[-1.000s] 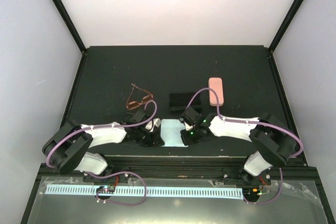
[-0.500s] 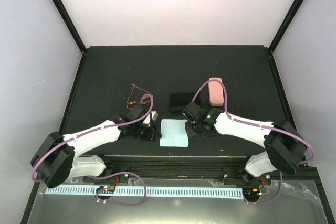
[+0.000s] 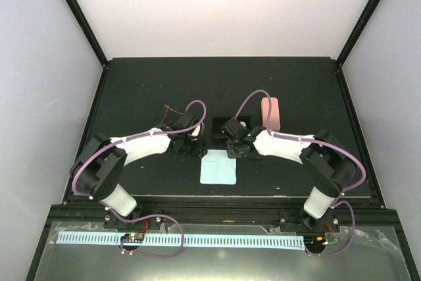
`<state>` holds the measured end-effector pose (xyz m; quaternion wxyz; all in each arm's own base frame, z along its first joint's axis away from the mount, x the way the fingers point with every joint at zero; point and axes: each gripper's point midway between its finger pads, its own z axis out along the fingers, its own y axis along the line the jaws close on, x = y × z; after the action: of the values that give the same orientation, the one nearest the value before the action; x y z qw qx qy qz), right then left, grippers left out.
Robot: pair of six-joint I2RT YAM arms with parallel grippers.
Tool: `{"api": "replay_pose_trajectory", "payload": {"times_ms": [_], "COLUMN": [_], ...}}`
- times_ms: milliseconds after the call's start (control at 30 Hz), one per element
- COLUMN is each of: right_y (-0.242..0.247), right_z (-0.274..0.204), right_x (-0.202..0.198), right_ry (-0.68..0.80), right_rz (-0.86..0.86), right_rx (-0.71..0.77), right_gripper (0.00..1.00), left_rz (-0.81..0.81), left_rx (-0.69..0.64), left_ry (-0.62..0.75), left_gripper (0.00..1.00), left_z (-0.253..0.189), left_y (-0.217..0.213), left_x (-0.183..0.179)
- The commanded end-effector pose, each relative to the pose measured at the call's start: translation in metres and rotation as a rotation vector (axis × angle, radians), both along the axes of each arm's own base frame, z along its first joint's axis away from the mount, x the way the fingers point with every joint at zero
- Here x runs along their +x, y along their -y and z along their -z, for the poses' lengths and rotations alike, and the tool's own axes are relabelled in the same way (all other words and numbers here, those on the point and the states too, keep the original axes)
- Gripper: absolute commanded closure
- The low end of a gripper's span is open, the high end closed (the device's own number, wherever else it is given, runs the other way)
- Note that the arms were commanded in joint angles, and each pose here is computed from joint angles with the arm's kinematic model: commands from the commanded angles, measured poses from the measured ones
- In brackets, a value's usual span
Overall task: Organize the sunglasses
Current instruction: Adjust the glasses cleaning cloth at the center of the board, then fold the glasses cleaning cloth at the center of the board.
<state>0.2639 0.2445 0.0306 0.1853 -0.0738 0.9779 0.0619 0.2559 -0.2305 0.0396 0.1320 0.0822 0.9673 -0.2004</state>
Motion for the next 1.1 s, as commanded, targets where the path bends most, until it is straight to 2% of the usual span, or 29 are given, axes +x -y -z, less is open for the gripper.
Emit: {"api": "replay_pose_trajectory", "payload": {"times_ms": [0,200,700,1067], "right_y": [-0.008,-0.009,-0.012,-0.017], "right_z": [0.001,0.012,0.019,0.019], "right_x": [0.014,0.009,-0.001,-0.002], "right_ry": [0.034,0.005,-0.046,-0.062], "right_rz": [-0.003,-0.014,-0.055,-0.069], "right_rx": [0.013,0.016,0.035,0.041], "right_gripper": [0.63,0.72,0.97,0.99], "left_rz": [0.024,-0.013,0.022,0.042], "left_rx": [0.004,0.071,0.03,0.043], "left_ry": [0.034,0.005,-0.072,-0.101], "left_gripper": [0.54,0.6,0.78,0.88], "left_z": [-0.004,0.014,0.032,0.041], "left_y": [0.01,0.002,0.013,0.013], "left_x": [0.019,0.023,0.013,0.009]}}
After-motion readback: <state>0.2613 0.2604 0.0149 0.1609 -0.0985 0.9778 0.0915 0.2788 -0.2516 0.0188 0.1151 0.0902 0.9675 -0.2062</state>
